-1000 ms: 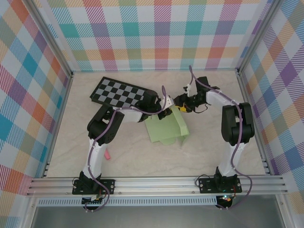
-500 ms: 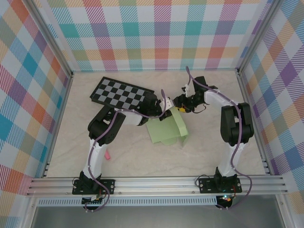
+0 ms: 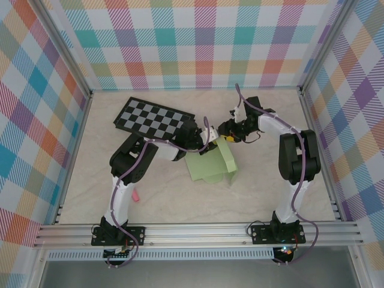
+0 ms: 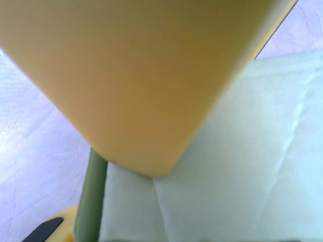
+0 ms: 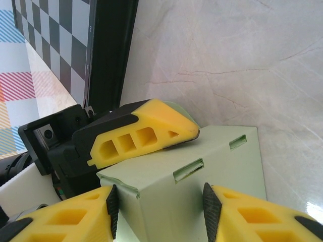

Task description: Fold the paper box

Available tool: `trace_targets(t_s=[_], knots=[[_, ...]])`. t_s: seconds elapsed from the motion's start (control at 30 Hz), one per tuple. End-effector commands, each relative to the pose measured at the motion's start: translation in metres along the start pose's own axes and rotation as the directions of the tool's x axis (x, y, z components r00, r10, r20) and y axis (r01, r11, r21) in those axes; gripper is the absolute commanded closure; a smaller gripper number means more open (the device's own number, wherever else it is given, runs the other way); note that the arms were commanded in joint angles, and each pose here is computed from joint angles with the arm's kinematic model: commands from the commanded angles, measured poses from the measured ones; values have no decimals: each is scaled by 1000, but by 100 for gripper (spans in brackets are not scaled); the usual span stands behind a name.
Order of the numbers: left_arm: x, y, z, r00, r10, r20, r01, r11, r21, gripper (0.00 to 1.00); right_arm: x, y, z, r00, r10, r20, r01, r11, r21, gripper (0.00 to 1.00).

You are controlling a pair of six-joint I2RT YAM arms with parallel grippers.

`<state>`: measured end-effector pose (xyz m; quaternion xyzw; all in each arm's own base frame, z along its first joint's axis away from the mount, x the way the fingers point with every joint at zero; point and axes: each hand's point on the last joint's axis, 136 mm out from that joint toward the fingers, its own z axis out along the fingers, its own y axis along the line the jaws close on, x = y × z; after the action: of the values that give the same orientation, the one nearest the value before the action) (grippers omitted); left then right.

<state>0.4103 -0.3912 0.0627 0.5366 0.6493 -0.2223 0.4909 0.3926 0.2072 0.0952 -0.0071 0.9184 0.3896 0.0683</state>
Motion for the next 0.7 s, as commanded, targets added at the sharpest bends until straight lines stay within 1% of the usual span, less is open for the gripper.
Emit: trace_targets(t_s=[0.0, 0.17, 0.3, 0.37, 0.43, 0.53, 0.67], knots=[[4, -14, -6, 996, 53, -78, -49, 997, 53, 73, 26, -28, 13, 992, 103, -68, -96, 991, 95, 52], [4, -11, 1, 994, 49, -94, -44, 998, 54, 74, 23, -25, 10, 993, 103, -51, -98, 991, 94, 52], [8, -16, 8, 989, 107, -107, -103, 994, 39, 78, 23, -26, 11, 992, 121, -46, -116, 989, 90, 52], [10, -17, 13, 983, 141, -120, -139, 990, 27, 78, 24, -26, 11, 991, 129, -47, -124, 988, 91, 52], [12, -21, 18, 978, 159, -134, -155, 987, 39, 78, 24, -26, 10, 990, 133, -42, -128, 987, 96, 52], [11, -21, 20, 978, 152, -142, -148, 988, 40, 75, 23, -25, 7, 991, 131, -32, -127, 987, 97, 52], [6, -21, 14, 986, 110, -122, -109, 994, 18, 75, 23, -25, 6, 991, 131, -17, -129, 987, 97, 56]])
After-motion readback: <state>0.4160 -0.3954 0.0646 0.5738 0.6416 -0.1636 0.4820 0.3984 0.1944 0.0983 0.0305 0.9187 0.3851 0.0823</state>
